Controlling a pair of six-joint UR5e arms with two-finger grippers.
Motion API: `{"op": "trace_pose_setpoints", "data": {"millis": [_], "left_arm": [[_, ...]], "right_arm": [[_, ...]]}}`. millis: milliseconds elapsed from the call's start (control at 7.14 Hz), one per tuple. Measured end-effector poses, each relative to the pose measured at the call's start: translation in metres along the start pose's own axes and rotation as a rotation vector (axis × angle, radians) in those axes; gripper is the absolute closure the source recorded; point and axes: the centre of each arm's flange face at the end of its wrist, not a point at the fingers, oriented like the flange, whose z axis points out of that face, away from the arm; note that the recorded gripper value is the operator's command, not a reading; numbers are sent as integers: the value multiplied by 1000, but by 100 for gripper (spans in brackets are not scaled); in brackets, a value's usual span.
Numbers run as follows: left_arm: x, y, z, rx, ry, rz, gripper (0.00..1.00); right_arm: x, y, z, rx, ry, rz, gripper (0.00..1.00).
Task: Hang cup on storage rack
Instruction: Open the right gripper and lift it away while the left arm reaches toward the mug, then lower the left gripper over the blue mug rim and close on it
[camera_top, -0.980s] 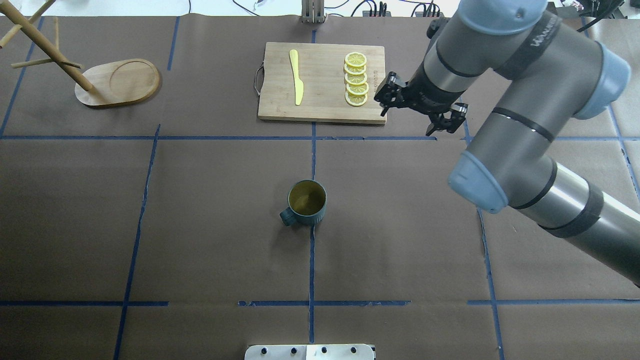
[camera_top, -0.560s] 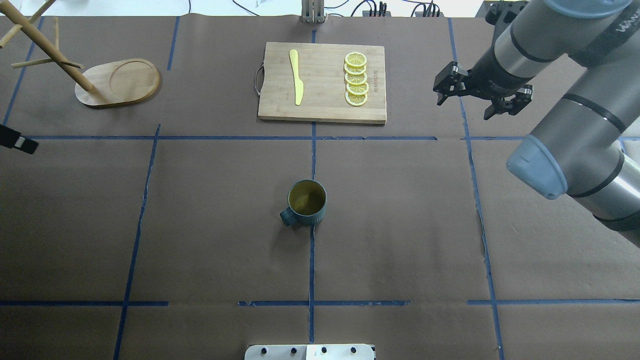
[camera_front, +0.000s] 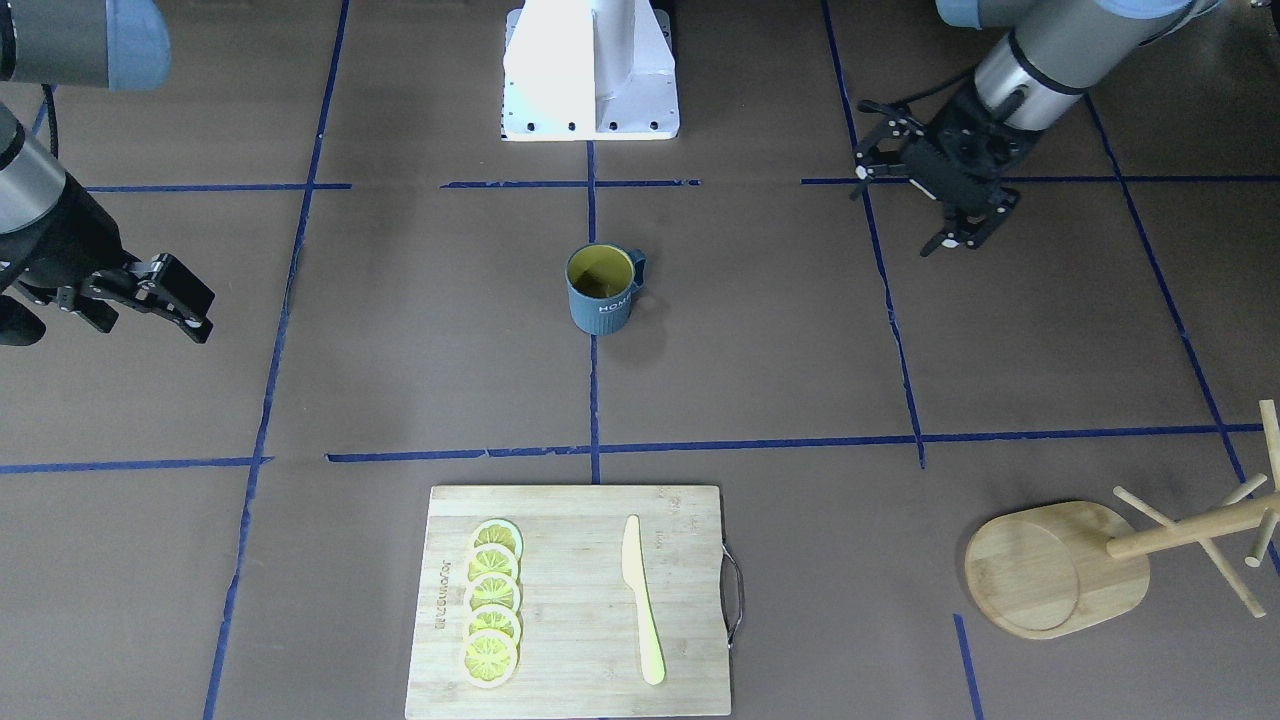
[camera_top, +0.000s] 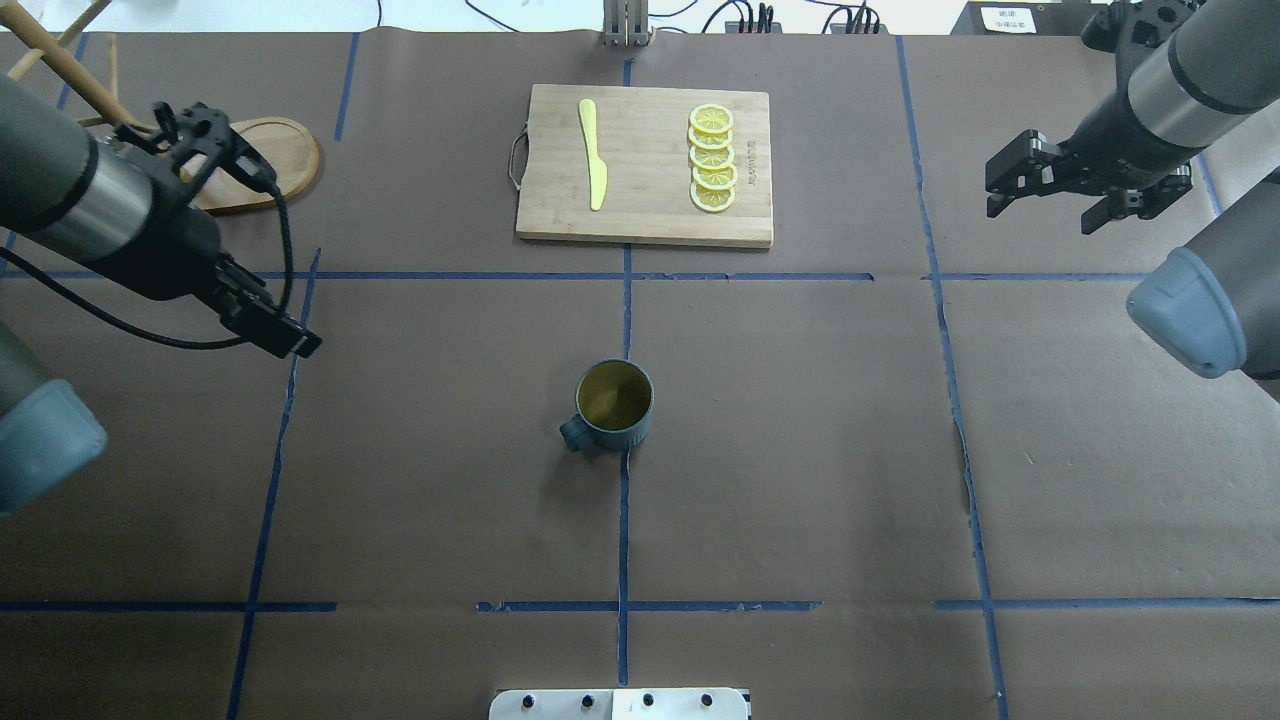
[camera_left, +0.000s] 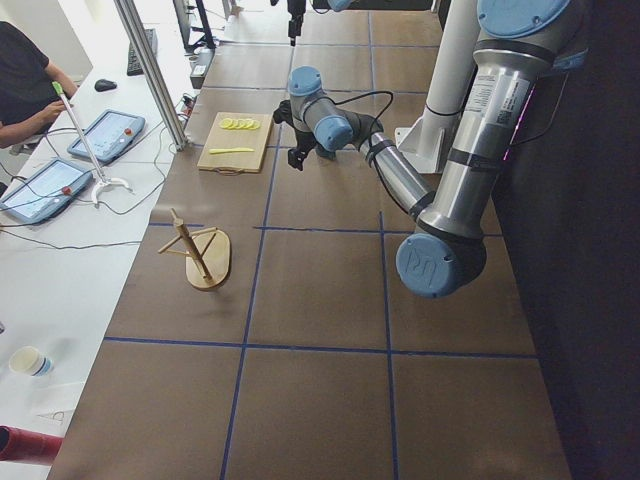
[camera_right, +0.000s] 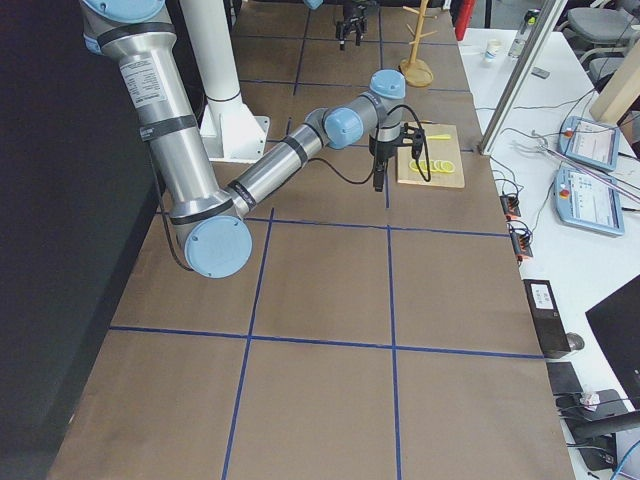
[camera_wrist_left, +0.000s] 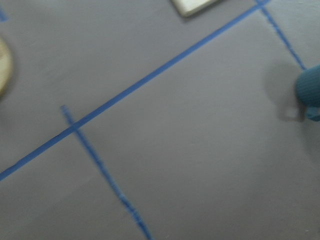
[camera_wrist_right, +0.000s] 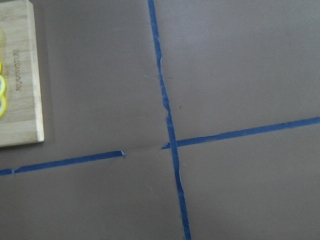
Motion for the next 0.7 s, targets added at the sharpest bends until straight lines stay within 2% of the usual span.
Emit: {"op": "trace_pose_setpoints", "data": {"millis": [280, 420, 700], "left_arm": [[76, -15, 62, 27, -45, 155, 0], [93, -24, 92, 54, -59, 195, 0], [94, -45, 155, 126, -32, 194, 0]], "right_arm": [[31, -2, -3, -43, -26, -29, 0], [38, -2, -2, -51, -28, -42, 0], [43, -2, -1, -54, -27, -47, 0]]}}
